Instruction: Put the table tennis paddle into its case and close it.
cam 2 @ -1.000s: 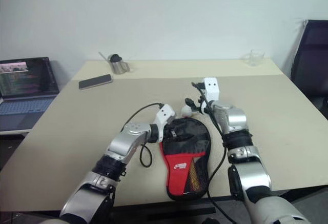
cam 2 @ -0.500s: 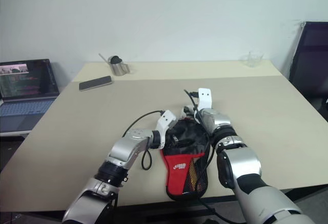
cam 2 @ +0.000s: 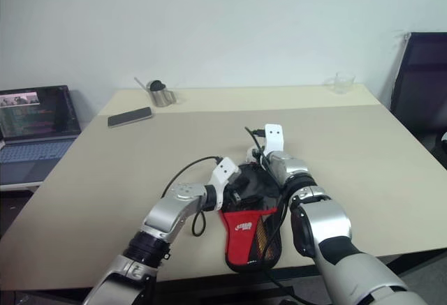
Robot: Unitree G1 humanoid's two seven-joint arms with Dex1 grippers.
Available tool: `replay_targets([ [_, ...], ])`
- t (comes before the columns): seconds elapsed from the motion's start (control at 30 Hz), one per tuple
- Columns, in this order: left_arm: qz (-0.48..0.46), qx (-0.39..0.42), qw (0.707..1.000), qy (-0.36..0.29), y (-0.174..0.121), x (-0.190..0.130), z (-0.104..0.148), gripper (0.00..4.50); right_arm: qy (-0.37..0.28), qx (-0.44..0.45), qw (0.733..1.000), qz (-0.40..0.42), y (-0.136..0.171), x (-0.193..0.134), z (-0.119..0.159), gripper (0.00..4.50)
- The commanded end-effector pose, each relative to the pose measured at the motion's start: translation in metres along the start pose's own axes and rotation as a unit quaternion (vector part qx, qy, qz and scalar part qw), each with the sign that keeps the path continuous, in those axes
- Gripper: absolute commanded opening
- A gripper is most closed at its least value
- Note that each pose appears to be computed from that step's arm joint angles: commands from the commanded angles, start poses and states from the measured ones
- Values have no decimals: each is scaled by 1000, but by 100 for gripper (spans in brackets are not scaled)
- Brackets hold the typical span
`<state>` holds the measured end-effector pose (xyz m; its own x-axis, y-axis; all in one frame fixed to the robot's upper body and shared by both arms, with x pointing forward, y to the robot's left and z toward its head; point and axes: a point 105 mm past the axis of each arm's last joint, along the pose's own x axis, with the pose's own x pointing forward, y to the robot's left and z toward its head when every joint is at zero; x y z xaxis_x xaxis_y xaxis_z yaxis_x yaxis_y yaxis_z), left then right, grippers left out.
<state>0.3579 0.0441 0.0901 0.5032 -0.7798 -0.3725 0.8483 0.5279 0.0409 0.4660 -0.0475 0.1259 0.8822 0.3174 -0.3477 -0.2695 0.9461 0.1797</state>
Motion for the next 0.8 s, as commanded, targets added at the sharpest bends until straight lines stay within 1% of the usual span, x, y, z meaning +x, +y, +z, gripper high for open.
replay_targets([
  [0.03,7,-17,999,44,-1,7,-25,423,-25,-5,1000,6,7,-1,17,152],
  [0.1,8,-17,999,44,-2,8,-25,423,-25,-5,1000,5,7,-1,16,92],
  [0.2,7,-16,999,43,-2,11,-23,423,-28,-5,1000,4,5,-1,18,14],
  [0.23,7,-17,999,43,-2,12,-23,423,-31,-6,999,2,4,-2,20,1],
  [0.37,15,-16,999,43,1,17,-22,423,-62,-16,998,-15,-7,-7,42,1],
  [0.53,18,-14,999,48,3,23,-25,423,-86,-36,995,-48,-34,-17,62,1],
  [0.67,15,-12,998,52,3,27,-27,423,-86,-50,992,-81,-62,-25,66,1],
  [0.8,6,-9,998,55,1,30,-27,423,-66,-66,990,-105,-90,-35,59,1],
])
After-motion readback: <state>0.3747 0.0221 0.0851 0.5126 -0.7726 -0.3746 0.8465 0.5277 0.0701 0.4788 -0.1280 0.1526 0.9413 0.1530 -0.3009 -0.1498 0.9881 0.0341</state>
